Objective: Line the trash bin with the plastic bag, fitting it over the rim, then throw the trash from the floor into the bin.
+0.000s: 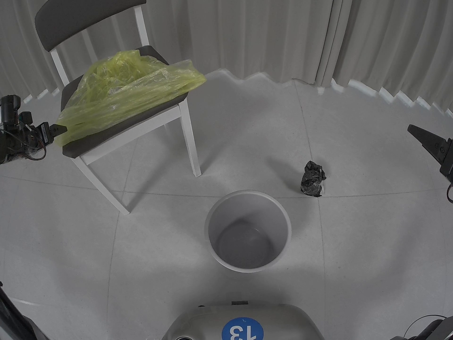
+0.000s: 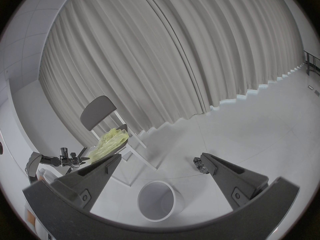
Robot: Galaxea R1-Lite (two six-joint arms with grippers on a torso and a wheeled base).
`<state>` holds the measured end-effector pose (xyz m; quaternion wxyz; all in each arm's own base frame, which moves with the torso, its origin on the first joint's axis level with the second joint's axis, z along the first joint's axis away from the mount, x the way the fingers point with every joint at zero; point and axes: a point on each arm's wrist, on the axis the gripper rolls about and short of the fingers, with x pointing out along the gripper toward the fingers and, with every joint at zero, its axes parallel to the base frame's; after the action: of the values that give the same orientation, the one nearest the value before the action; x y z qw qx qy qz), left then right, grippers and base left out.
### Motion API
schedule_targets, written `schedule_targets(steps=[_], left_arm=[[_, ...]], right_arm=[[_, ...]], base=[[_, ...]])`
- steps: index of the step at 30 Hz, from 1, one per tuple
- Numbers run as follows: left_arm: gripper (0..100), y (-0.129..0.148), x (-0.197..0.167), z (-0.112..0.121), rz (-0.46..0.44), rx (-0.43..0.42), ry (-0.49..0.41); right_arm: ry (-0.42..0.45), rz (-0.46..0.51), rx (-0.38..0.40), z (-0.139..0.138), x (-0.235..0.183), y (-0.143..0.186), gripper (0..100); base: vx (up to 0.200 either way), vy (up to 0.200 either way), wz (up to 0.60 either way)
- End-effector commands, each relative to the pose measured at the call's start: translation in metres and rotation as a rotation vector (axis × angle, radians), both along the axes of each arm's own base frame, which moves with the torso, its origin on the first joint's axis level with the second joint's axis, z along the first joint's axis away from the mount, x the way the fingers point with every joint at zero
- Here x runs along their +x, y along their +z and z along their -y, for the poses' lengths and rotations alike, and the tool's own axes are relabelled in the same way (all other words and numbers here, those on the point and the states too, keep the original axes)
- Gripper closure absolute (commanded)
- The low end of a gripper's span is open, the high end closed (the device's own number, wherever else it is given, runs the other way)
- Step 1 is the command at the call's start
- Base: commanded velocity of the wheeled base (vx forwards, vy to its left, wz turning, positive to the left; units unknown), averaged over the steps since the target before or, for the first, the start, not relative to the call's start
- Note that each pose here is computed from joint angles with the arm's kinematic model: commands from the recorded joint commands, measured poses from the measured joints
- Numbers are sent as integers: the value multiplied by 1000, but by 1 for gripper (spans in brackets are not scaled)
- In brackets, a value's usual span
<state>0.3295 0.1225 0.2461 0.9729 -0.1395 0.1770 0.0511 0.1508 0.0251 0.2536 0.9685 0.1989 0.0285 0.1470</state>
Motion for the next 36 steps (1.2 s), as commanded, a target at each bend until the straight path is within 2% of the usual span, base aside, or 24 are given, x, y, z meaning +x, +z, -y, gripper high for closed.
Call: schedule_targets(steps=[1, 22, 23, 36], left_arm=[[0, -9, 15, -3, -16, -5, -5], [0, -14, 46, -6, 47, 12, -21], [100, -14, 46, -6, 47, 12, -23], [100, -6, 45, -4, 93, -5, -15]], right_arm=[[-14, 6, 1, 2, 0, 2, 0], [-40, -7, 1, 8, 5, -1, 0], [-40, -7, 1, 8, 5, -1, 0], [-37, -6, -1, 8, 4, -1, 0]], base=[[0, 0, 0], [0, 0, 0], [0, 0, 0], [0, 0, 0]])
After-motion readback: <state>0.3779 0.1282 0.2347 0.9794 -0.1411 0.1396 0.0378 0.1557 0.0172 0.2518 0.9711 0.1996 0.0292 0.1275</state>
